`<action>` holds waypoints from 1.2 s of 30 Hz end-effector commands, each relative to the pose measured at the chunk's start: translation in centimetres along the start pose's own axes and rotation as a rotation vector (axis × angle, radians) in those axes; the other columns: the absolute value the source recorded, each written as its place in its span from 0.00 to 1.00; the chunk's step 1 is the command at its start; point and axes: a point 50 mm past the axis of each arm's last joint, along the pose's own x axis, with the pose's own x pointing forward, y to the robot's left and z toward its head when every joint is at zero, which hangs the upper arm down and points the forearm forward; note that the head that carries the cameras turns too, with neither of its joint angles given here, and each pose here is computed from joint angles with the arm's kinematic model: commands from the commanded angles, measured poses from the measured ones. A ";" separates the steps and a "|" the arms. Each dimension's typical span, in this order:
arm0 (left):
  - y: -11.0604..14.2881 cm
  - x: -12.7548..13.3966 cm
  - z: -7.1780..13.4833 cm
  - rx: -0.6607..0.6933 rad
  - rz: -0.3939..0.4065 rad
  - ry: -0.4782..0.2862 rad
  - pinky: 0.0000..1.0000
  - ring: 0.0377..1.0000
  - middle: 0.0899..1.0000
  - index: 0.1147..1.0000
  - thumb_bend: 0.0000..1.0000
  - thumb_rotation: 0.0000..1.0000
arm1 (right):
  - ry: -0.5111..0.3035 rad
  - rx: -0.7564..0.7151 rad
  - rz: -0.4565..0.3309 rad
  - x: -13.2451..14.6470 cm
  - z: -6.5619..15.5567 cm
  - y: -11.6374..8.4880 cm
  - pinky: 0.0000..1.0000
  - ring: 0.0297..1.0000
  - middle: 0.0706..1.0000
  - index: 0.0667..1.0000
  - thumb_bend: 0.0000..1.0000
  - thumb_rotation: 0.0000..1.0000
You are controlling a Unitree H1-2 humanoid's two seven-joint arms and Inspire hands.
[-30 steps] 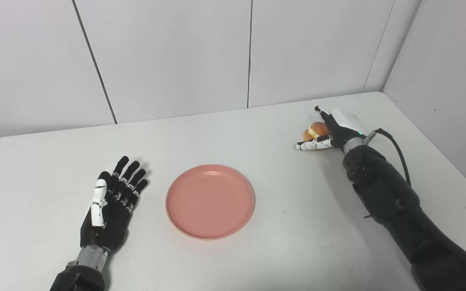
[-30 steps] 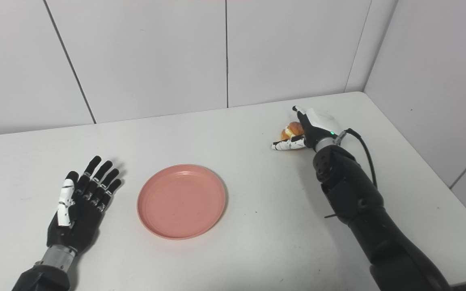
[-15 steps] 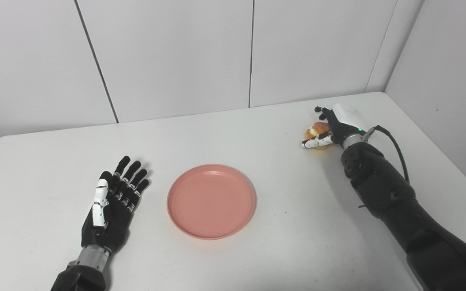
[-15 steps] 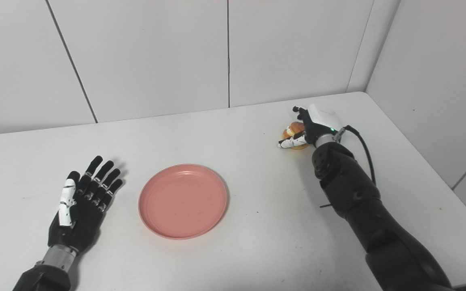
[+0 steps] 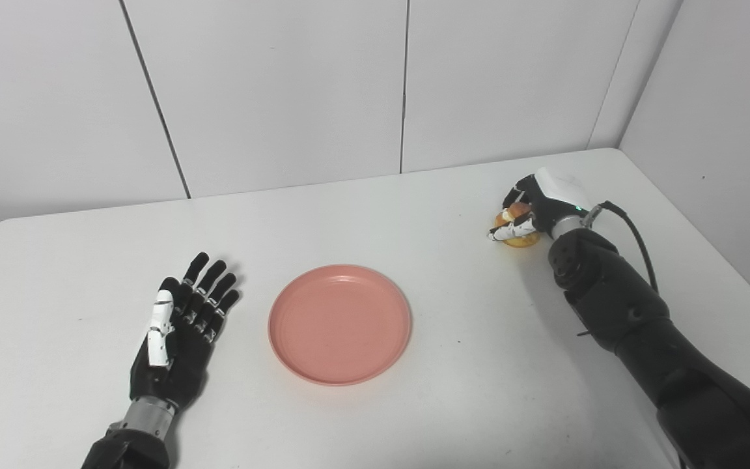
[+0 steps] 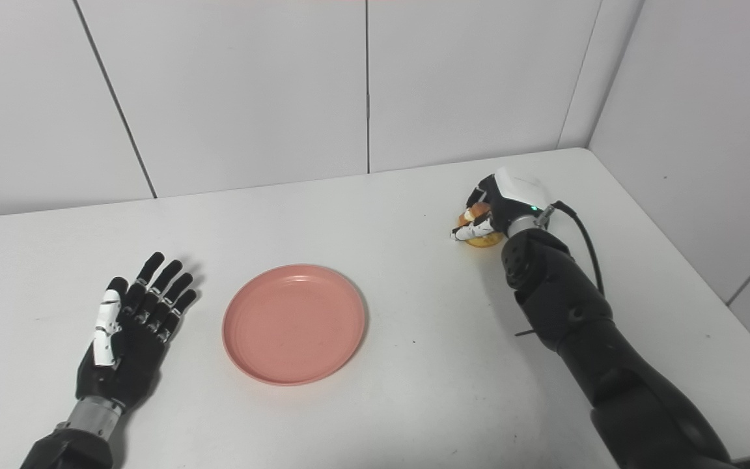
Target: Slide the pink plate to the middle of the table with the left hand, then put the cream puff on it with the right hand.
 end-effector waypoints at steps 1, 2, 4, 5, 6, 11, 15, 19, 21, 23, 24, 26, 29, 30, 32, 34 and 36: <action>1.5 -2.3 -3.3 -0.022 0.101 0.171 1.00 0.98 0.98 0.97 0.36 1.00 | 0.018 -0.026 -0.047 0.5 0.2 -2.4 0.34 0.40 0.45 0.45 0.49 0.14; 1.5 -2.3 -3.3 -0.021 0.101 0.172 1.00 0.98 0.98 0.98 0.36 1.00 | 0.020 -0.024 -0.049 0.4 0.3 -2.5 0.32 0.38 0.44 0.45 0.49 0.14; 1.6 -2.3 -3.4 -0.021 0.100 0.173 1.00 0.98 0.98 0.98 0.37 1.00 | 0.026 -0.021 -0.054 0.3 0.4 -2.8 0.31 0.37 0.44 0.46 0.49 0.14; 1.6 -2.3 -3.4 -0.021 0.100 0.173 1.00 0.98 0.98 0.98 0.37 1.00 | 0.025 -0.021 -0.059 0.2 0.5 -3.0 0.31 0.37 0.44 0.46 0.49 0.14; 1.6 -2.3 -3.5 -0.021 0.100 0.173 1.00 0.98 0.98 0.98 0.37 1.00 | 0.025 -0.022 -0.063 0.1 0.6 -3.1 0.30 0.37 0.44 0.46 0.49 0.14; 1.3 -2.2 -3.4 -0.014 0.099 0.172 1.00 0.97 0.97 0.97 0.37 1.00 | -0.011 -0.018 -0.103 -0.5 1.2 -4.4 0.26 0.33 0.41 0.46 0.49 0.14; 1.2 -2.1 -3.5 -0.012 0.098 0.172 1.00 0.98 0.98 0.98 0.38 1.00 | -0.064 -0.016 -0.140 -1.5 2.3 -5.9 0.26 0.32 0.38 0.45 0.49 0.14; 1.2 -2.1 -3.7 -0.017 0.100 0.171 1.00 0.98 0.98 0.98 0.37 1.00 | -0.133 -0.019 -0.177 -2.5 3.7 -7.2 0.26 0.33 0.38 0.45 0.49 0.14; 1.1 -2.0 -3.7 -0.013 0.099 0.171 1.00 0.98 0.98 0.98 0.37 1.00 | -0.163 -0.021 -0.188 -3.0 4.5 -7.6 0.28 0.35 0.40 0.45 0.49 0.15; 0.9 -2.0 -3.7 -0.011 0.101 0.172 0.99 0.97 0.97 0.97 0.38 1.00 | -0.204 -0.021 -0.203 -3.8 5.5 -8.0 0.30 0.37 0.42 0.45 0.49 0.14; 0.8 -2.0 -3.7 -0.012 0.103 0.173 1.00 0.97 0.97 0.97 0.38 1.00 | -0.231 -0.020 -0.211 -4.3 6.2 -8.2 0.31 0.37 0.44 0.46 0.49 0.14; 0.6 -1.9 -3.8 -0.014 0.105 0.173 1.00 0.97 0.98 0.97 0.37 1.00 | -0.269 -0.016 -0.216 -5.3 7.6 -8.4 0.31 0.38 0.45 0.46 0.49 0.15; 0.3 -1.9 -3.9 -0.009 0.103 0.173 0.99 0.97 0.97 0.97 0.38 1.00 | -0.308 -0.005 -0.205 -6.3 9.2 -8.5 0.32 0.37 0.42 0.45 0.49 0.14; 0.1 -1.8 -3.9 -0.008 0.102 0.173 0.99 0.97 0.97 0.97 0.38 1.00 | -0.322 -0.002 -0.199 -6.6 9.7 -8.4 0.32 0.37 0.42 0.45 0.49 0.14; -0.2 -1.7 -4.1 -0.003 0.101 0.173 0.99 0.97 0.97 0.97 0.39 1.00 | -0.356 0.006 -0.186 -7.3 11.0 -8.2 0.31 0.35 0.40 0.45 0.49 0.15; -0.6 -1.7 -4.1 0.005 0.104 0.172 0.98 0.96 0.97 0.96 0.39 1.00 | -0.394 0.017 -0.179 -8.1 12.2 -7.8 0.26 0.31 0.37 0.45 0.49 0.14; -1.0 -1.8 -4.2 0.018 0.108 0.169 0.97 0.96 0.96 0.96 0.39 1.00 | -0.435 0.018 -0.170 -8.8 13.3 -7.4 0.25 0.32 0.38 0.45 0.49 0.14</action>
